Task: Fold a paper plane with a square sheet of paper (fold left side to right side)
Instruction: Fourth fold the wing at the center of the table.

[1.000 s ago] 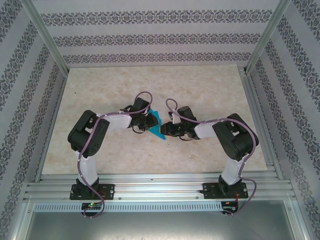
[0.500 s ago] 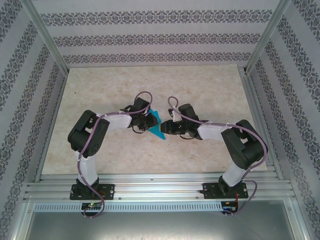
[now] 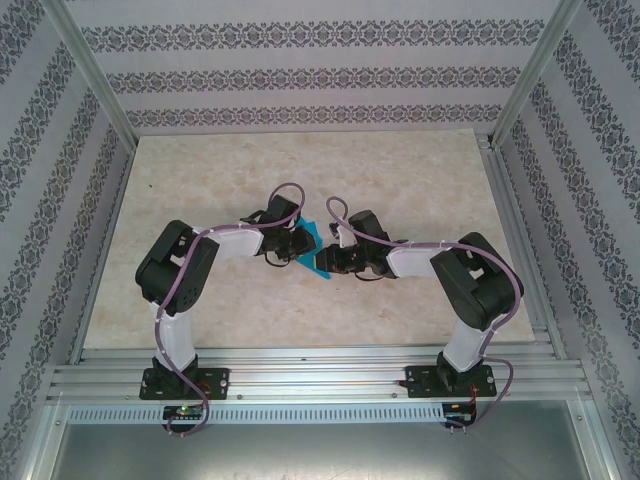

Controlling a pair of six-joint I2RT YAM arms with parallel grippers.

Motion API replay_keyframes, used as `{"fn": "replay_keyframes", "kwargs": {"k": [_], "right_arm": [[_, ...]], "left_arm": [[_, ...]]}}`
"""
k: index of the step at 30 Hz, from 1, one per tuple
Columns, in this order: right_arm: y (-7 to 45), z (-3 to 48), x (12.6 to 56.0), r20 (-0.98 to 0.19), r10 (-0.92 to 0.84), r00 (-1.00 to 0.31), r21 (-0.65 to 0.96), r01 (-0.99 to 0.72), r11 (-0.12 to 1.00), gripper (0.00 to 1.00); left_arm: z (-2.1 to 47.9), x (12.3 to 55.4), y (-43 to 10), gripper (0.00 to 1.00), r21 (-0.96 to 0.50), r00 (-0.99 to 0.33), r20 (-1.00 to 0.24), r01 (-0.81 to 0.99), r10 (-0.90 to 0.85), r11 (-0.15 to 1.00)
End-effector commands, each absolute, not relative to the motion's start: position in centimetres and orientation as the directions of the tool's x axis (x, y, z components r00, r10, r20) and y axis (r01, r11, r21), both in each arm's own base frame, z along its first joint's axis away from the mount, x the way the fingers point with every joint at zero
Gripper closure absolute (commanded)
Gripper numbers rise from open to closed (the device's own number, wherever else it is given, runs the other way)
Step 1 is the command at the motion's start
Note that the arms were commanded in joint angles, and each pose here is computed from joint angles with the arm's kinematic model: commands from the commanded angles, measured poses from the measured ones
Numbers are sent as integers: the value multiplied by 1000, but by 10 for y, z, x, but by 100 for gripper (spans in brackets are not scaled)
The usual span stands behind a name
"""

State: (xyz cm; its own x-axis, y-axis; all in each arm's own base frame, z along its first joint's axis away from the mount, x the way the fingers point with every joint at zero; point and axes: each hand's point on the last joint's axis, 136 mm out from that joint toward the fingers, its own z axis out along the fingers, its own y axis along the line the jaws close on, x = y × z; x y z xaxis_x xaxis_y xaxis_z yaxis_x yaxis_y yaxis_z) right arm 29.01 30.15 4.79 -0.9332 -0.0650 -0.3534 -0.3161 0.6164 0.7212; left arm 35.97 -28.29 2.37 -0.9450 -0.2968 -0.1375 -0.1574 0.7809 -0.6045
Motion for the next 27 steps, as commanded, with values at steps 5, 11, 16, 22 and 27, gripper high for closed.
{"fn": "replay_keyframes", "kwargs": {"k": [5, 11, 16, 22, 27], "right_arm": [[296, 36, 294, -348, -88, -933, 687, -318, 653, 80], [293, 31, 291, -340, -92, -936, 682, -313, 661, 81], [289, 27, 291, -340, -96, -935, 661, -311, 683, 81], [289, 32, 296, -357, -101, -928, 645, -324, 692, 80], [287, 29, 297, -352, -115, -929, 628, -326, 707, 80]], "left_arm": [[10, 353, -275, 77, -556, -944, -127, -185, -303, 810], [9, 352, -275, 77, -553, -945, -127, -185, -302, 812], [8, 352, -274, 77, -552, -945, -126, -185, -301, 813], [8, 352, -274, 78, -550, -945, -128, -186, -302, 814], [8, 352, -273, 78, -548, -944, -128, -187, -303, 815]]}}
